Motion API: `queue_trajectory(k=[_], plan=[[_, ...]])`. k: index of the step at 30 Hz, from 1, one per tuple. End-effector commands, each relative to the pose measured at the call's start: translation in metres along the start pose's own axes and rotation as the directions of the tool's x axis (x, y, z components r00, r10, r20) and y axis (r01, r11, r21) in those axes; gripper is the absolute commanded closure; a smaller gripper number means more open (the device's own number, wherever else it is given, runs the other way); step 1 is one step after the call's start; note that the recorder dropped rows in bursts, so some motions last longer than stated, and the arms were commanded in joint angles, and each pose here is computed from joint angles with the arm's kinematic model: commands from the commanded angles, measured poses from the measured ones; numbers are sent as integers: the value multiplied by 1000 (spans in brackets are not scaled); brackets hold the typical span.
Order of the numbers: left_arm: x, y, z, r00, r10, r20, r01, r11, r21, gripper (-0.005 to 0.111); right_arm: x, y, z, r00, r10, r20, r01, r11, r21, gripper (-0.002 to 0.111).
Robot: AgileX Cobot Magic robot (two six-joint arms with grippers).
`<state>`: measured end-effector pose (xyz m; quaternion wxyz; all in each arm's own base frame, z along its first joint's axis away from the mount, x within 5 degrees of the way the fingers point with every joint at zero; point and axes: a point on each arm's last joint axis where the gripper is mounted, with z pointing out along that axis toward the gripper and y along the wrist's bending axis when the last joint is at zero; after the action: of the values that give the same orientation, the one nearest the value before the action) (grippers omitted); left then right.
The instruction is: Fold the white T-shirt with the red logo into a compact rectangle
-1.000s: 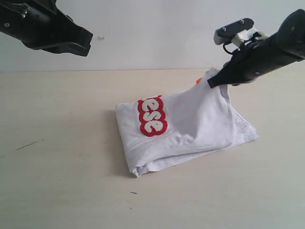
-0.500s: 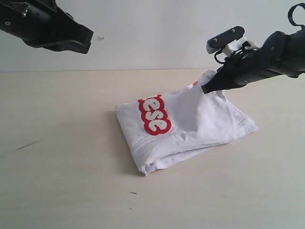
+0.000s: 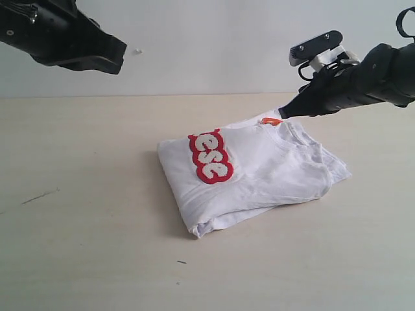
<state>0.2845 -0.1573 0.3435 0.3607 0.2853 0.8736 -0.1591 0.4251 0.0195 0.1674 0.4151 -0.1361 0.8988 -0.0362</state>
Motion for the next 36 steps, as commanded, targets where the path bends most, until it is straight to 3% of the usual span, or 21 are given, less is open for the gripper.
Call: queue_trajectory(k=[1, 5, 7, 8, 9, 12, 17, 20, 25, 28, 31, 36], plan=[[1, -1, -3, 1000, -4, -6, 4, 1000, 7, 107, 5, 2, 8, 994, 73, -81, -77, 995, -57, 100], [2, -1, -3, 1000, -5, -8, 6, 1000, 9, 107, -1, 8, 27, 967, 117, -225, -156, 974, -163, 77], [2, -1, -3, 1000, -5, -8, 6, 1000, 9, 107, 0, 13, 42, 950, 101, -295, -168, 963, -210, 87], [1, -1, -3, 1000, -7, -7, 7, 1000, 10, 107, 1, 11, 53, 945, 120, -305, -184, 965, -189, 102], [1, -1, -3, 1000, -7, -7, 7, 1000, 10, 107, 1, 10, 57, 943, 128, -307, -189, 966, -177, 109], [1, -1, -3, 1000, -7, -5, 7, 1000, 10, 107, 8, 11, 73, 932, 147, -332, -211, 963, -166, 108], [3, 0, 6, 1000, -11, -27, 12, 1000, 12, 107, 33, 26, 90, 859, 105, -501, -251, 940, -233, 108], [4, 0, 6, 999, -11, -41, 12, 1000, 16, 107, 35, 59, 84, 818, 23, -575, -236, 925, -299, 108], [7, -1, 6, 998, -9, -67, 11, 1000, 25, 107, 31, 106, 77, 787, -10, -616, -231, 922, -310, 108], [18, -5, 5, 982, -13, -186, 27, 997, 70, 107, 26, 135, 69, 791, -63, -608, -196, 916, -349, 108], [36, -11, 14, 957, -1, -291, 32, 994, 102, 107, 15, 135, 62, 808, -24, -588, -216, 918, -333, 108], [80, -15, 46, 945, -20, -327, 47, 996, 77, 107, -17, 111, 35, 852, 10, -524, -183, 943, -279, 108]])
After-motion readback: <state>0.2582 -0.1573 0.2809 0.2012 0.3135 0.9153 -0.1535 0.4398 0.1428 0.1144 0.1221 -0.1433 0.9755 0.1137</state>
